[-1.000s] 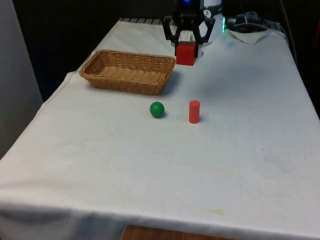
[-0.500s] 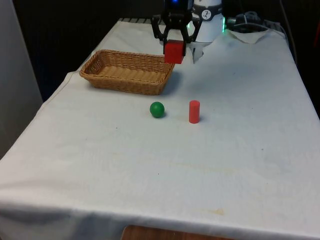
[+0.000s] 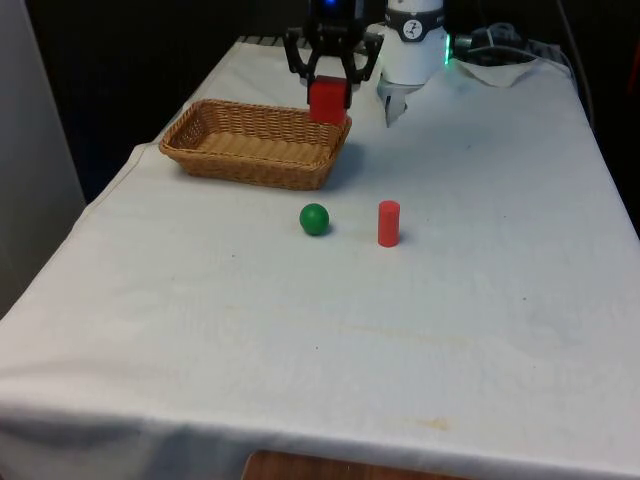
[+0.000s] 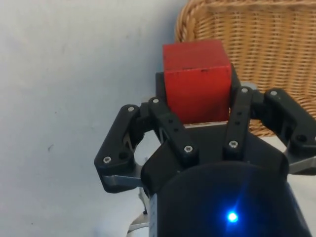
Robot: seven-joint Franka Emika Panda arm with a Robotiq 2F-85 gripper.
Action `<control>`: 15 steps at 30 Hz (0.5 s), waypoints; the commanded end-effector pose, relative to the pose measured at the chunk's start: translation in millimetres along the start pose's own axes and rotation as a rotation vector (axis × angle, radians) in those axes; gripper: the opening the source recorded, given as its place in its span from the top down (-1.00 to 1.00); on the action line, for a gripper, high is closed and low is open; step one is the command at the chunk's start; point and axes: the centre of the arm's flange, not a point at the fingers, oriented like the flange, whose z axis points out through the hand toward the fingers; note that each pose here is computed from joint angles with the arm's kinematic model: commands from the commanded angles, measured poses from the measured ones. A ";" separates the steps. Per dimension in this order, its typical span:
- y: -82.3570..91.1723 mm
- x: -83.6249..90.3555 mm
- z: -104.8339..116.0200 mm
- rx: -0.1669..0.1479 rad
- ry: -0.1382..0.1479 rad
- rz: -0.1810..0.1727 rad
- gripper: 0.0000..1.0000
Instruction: Pick up the object to the left of the cylinder and place it into the basket.
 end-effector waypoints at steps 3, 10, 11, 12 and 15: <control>9.0 -6.4 1.3 -0.013 0.000 -0.014 0.99; 18.6 -12.9 5.7 -0.008 -0.017 -0.023 0.99; 22.6 -15.1 5.6 -0.017 -0.012 -0.028 0.99; 26.9 -17.6 6.8 -0.017 -0.014 -0.033 0.99; 32.9 -21.8 9.7 -0.017 -0.022 -0.042 0.99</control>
